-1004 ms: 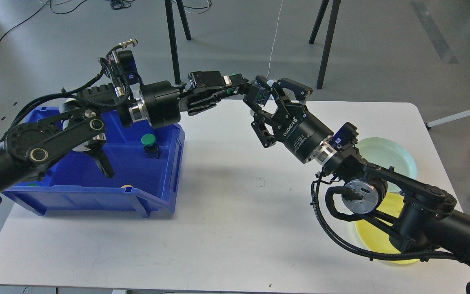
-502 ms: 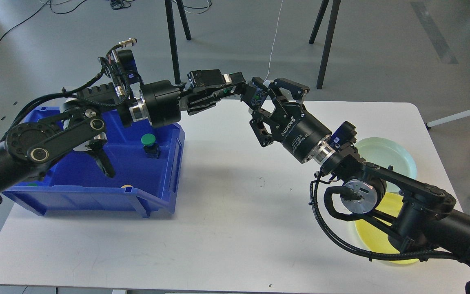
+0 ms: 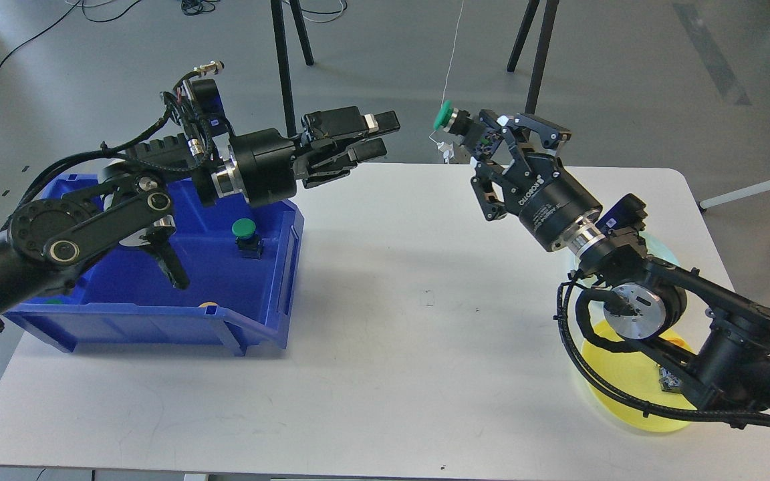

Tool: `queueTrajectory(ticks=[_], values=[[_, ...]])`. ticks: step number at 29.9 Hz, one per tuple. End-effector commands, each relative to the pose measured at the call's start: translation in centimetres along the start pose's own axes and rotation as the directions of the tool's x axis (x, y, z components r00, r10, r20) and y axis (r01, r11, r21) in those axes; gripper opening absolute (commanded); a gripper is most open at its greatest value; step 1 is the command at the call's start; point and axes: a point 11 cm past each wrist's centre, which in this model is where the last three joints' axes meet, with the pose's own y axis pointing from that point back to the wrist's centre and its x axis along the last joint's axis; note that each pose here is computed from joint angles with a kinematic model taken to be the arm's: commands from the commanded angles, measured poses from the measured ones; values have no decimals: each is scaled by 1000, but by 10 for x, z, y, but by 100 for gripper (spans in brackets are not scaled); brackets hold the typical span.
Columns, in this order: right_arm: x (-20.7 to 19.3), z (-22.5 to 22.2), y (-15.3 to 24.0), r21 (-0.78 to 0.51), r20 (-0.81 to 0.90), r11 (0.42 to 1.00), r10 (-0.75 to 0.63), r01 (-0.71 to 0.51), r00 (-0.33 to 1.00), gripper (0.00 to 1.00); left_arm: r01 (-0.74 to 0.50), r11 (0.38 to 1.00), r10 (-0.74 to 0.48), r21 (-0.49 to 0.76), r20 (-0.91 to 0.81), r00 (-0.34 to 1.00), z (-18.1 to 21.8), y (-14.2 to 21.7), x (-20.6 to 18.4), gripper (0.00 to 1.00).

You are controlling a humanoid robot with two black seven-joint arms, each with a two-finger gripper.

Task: Pass button and place on color plate
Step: 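Carry the green button to the pale green plate and lower it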

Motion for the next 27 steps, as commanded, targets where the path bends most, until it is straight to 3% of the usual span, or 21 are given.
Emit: queueTrajectory(ticks=[1,6,11,15,16,21,24,25,27], values=[[65,-13,23,-40,-176,963,255,-265,951,5,-1,1000,1,3,0,1000,0,1,1,73],[136,6,65,-92,-433,816,483,-571,761,5,-2,1000,2,1,-1,1000,0,0,1,74],[186,42,105,-158,-669,727,419,-668,614,5,-2,1000,2,2,-2,1000,-1,0,1,74],[203,63,114,-172,-730,684,395,-709,558,6,-1,1000,1,2,-4,1000,-1,0,1,75],[202,69,114,-179,-731,682,390,-709,559,9,0,1000,0,1,-4,1000,-1,-1,0,75],[204,75,115,-182,-737,671,391,-719,552,43,0,1000,0,1,-3,1000,0,-1,1,75],[201,76,112,-184,-729,675,394,-714,560,57,-3,1000,3,0,-3,1000,0,0,2,75],[200,76,111,-184,-727,678,394,-712,562,66,-2,1000,2,0,-5,1000,0,-1,1,75],[198,75,107,-181,-722,685,395,-706,568,71,-4,1000,4,1,-4,1000,-1,0,1,75]])
